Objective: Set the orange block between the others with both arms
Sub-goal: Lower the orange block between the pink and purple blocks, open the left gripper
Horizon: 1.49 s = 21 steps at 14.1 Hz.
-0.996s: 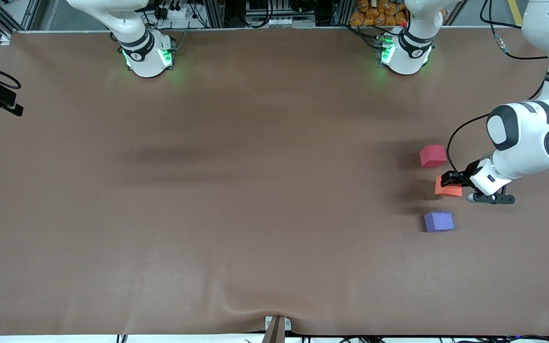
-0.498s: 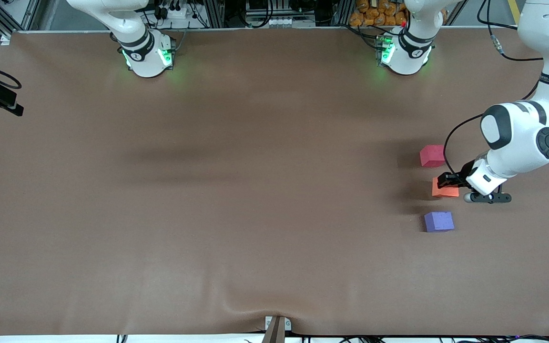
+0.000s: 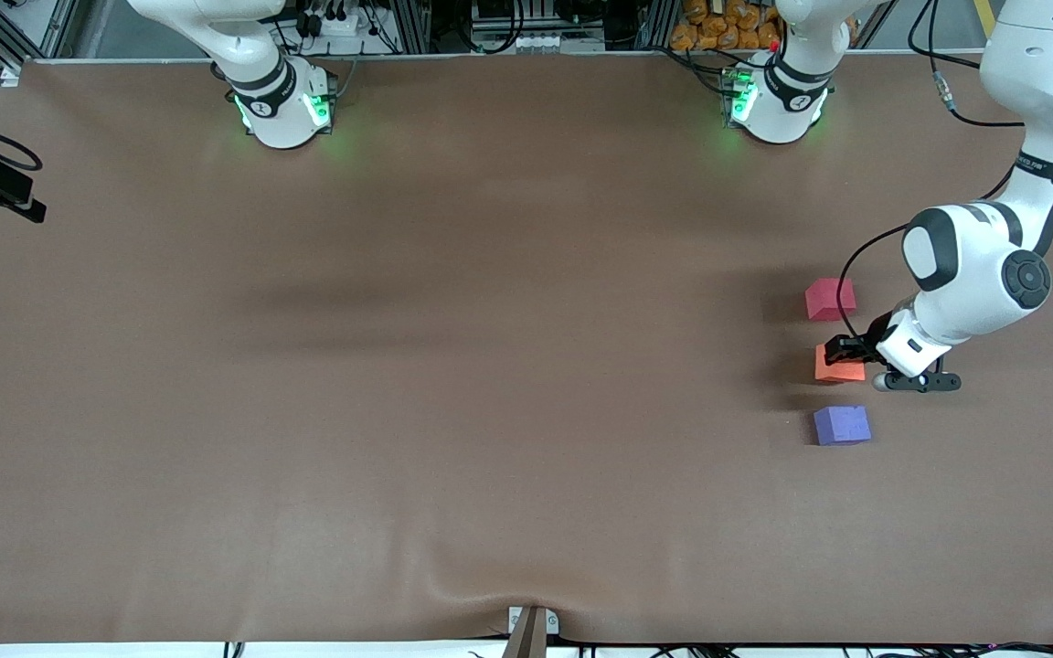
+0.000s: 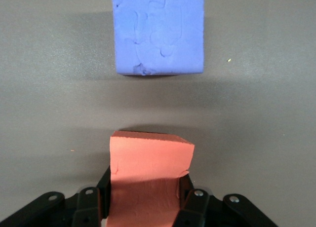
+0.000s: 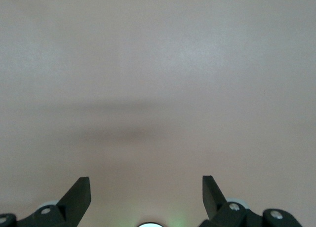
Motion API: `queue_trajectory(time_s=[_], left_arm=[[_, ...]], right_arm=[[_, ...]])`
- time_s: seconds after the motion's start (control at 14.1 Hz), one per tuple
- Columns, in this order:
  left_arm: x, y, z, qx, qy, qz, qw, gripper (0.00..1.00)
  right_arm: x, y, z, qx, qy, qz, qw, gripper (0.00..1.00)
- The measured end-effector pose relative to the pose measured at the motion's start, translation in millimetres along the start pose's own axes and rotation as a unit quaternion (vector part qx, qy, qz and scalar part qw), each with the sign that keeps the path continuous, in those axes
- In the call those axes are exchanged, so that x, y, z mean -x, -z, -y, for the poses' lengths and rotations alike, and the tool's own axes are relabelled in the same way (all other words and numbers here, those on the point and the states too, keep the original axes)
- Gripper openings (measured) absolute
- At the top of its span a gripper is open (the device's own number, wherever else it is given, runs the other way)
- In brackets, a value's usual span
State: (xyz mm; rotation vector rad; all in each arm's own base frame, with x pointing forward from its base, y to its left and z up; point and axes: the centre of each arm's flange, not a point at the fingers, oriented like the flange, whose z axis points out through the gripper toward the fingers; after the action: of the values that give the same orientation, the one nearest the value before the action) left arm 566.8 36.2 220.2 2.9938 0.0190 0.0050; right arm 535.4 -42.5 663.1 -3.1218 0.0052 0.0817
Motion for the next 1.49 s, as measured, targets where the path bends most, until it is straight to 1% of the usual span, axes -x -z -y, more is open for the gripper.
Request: queue_trajectory(time_s=[0.28, 0.78, 1.21, 1.35, 1.49], left_arm=[[0, -10, -6, 0.002, -0.001, -0.003, 1.000, 0.53], [-1, -10, -8, 0.002, -0.002, -0.004, 1.000, 0.53], [-1, -11, -15, 0.002, 0.013, -0.004, 1.000, 0.53], [-1, -11, -16, 0.002, 0.012, -0.004, 1.000, 0.57], [-2, -11, -16, 0.002, 0.012, -0.005, 1.000, 0.75]], right_arm=[[0, 0, 0, 0.000, 0.000, 0.000, 1.000, 1.00], [0, 0, 0, 0.000, 0.000, 0.000, 1.000, 1.00], [0, 0, 0, 0.000, 0.000, 0.000, 1.000, 1.00], [0, 0, 0, 0.000, 0.000, 0.000, 1.000, 1.00], [0, 0, 0, 0.000, 0.000, 0.000, 1.000, 1.00]])
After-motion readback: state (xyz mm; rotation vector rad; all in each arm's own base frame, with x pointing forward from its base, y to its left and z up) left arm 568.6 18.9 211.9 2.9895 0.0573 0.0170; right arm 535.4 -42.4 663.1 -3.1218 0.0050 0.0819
